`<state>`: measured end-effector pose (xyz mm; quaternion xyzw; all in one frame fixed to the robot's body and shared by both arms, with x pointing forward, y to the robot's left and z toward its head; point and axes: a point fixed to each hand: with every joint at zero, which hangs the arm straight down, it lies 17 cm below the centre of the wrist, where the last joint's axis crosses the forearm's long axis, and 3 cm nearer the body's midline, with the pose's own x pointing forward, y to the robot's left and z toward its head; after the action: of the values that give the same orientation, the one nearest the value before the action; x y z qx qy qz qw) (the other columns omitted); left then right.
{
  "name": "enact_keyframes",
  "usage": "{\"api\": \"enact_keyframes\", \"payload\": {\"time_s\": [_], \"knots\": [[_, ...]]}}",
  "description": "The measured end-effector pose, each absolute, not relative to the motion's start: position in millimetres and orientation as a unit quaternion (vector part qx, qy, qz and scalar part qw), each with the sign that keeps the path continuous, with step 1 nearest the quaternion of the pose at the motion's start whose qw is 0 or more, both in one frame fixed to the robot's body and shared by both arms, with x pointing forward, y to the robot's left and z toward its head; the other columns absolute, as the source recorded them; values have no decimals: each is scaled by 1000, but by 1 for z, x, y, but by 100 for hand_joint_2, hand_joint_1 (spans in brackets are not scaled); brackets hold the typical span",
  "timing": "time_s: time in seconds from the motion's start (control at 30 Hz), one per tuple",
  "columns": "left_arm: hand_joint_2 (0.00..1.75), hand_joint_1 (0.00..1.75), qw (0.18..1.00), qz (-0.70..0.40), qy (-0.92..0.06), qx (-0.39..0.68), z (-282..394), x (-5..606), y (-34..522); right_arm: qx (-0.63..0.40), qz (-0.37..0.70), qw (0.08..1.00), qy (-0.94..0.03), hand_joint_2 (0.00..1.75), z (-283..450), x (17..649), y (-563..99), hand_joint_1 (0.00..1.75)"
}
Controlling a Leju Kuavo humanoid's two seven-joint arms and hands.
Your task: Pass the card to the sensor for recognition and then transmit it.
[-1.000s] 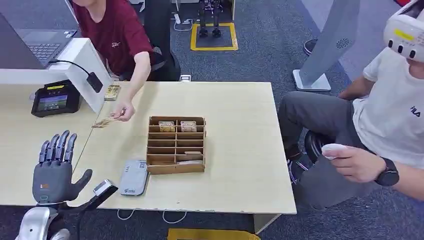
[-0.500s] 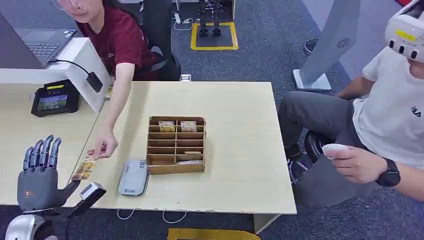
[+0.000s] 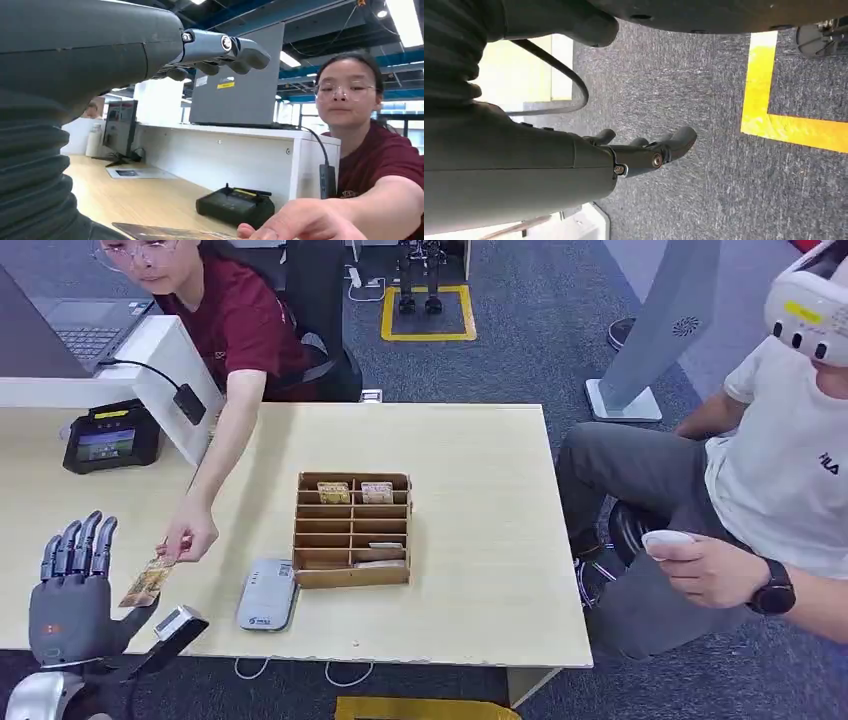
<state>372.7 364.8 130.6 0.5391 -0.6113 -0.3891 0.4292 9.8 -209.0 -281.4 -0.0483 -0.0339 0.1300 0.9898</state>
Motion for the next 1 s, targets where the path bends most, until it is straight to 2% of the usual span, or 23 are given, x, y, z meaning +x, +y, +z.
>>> {"api": "enact_keyframes", "payload": {"time_s": [0.03, 0.07, 0.8, 1.0], "knots": [[175, 51, 431, -388, -612, 538, 130, 373, 365, -49, 133, 989, -35, 175, -281, 10, -209, 0], [175, 175, 433, -387, -612, 537, 130, 373, 366, -49, 134, 989, -35, 175, -281, 10, -209, 0], [175, 175, 453, -374, -621, 519, 127, 365, 370, -55, 164, 984, -40, 175, -281, 13, -211, 0], [175, 175, 455, -338, -676, 470, 139, 358, 359, -54, 173, 982, -45, 175, -281, 15, -210, 0]]}}
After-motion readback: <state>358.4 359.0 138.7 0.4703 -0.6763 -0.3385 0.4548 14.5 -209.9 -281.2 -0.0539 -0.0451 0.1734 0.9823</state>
